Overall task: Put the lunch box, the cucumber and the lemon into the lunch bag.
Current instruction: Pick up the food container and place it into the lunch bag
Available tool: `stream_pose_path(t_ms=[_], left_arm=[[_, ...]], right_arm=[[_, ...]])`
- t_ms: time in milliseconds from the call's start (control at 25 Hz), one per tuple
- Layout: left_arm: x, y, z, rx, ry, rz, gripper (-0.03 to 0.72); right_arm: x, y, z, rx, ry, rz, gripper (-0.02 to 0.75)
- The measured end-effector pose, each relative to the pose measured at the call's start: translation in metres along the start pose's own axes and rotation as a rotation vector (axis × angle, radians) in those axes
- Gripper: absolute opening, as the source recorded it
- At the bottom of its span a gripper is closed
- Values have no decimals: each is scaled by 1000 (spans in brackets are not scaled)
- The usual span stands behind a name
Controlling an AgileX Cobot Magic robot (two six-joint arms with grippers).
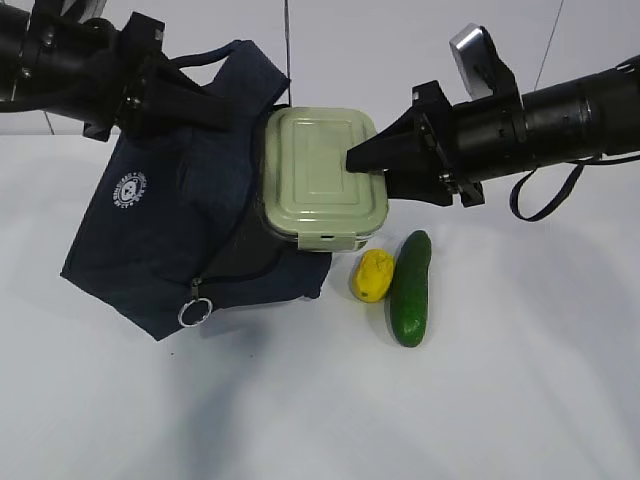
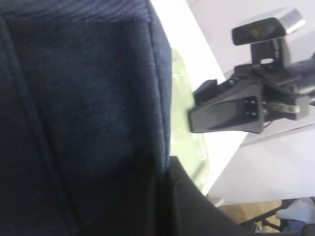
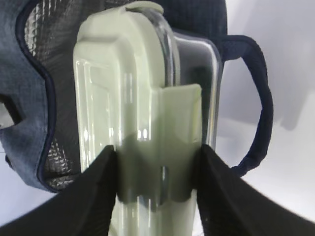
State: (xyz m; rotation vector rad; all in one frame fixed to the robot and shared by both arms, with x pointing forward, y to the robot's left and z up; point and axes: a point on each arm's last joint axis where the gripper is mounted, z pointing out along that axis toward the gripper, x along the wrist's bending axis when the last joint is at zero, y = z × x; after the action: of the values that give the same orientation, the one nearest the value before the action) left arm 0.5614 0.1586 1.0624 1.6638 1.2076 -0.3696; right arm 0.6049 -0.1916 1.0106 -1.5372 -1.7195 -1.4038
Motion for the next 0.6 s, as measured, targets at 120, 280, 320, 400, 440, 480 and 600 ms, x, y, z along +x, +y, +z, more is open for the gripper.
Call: stream_pose_path(t_ms=[120, 280, 320, 400, 440, 480, 600], left_arm=[[1, 1, 4, -15, -38, -46, -8], [2, 4, 11, -41, -149, -133, -8], [2, 5, 13, -50, -174, -150, -8], [3, 7, 14, -69, -194, -169, -8], [3, 8, 15, -75, -196, -173, -8], [4, 8, 15, -78, -197, -176, -8], [9, 8, 19, -75, -197, -183, -8]], right_arm=[[4, 2, 4, -22, 28, 20, 368], [19, 4, 15, -41, 73, 4, 368], [21, 5, 17, -47, 69, -5, 368], [24, 5, 22, -55, 56, -18, 368], [23, 5, 24, -57, 49, -20, 368], [22, 5, 26, -58, 44, -20, 368], [14, 4, 34, -50, 33, -3, 368]])
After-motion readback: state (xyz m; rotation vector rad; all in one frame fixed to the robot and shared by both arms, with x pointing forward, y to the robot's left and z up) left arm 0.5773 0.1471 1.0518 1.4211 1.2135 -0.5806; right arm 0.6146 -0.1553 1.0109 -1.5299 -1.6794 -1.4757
